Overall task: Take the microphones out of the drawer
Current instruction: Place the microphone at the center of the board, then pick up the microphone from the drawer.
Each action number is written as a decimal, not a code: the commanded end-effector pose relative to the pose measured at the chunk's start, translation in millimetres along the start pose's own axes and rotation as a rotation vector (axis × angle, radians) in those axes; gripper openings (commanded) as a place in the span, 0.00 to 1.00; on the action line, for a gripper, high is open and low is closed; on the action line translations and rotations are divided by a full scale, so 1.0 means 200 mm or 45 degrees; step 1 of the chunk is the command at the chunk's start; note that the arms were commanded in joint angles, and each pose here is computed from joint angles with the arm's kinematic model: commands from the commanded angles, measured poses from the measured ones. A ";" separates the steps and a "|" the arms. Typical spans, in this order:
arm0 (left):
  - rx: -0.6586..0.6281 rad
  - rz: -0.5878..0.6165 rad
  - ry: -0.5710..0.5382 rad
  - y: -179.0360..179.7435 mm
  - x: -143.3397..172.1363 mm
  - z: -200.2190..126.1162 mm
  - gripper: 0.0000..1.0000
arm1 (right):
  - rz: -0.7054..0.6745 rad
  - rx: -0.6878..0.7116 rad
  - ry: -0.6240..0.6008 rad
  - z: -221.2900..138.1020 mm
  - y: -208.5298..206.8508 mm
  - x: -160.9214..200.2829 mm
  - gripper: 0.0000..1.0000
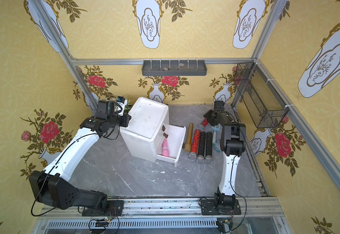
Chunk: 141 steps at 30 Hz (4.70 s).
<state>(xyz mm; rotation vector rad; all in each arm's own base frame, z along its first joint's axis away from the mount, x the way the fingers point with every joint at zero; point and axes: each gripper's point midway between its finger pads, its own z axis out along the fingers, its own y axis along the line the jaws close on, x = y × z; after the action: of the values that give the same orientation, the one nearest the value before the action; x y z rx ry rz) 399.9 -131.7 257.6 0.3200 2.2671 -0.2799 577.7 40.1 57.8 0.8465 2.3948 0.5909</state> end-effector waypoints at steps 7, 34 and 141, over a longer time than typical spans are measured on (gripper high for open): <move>0.005 -0.041 0.232 0.00 0.24 0.04 0.04 | -0.047 -0.110 -0.103 -0.26 0.18 -0.08 0.69; 0.009 -0.043 0.221 0.00 0.23 0.03 0.06 | -0.651 -0.336 0.308 -0.59 0.69 1.24 0.58; 0.025 -0.040 0.211 -0.02 0.22 0.02 0.00 | -0.458 0.047 0.320 -0.53 0.40 1.67 0.25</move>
<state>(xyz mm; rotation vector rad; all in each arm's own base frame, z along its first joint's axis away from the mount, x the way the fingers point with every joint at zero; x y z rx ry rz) 401.7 -127.6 262.2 0.3043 2.2507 -0.2502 310.5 303.0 61.6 0.2743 2.7984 0.5391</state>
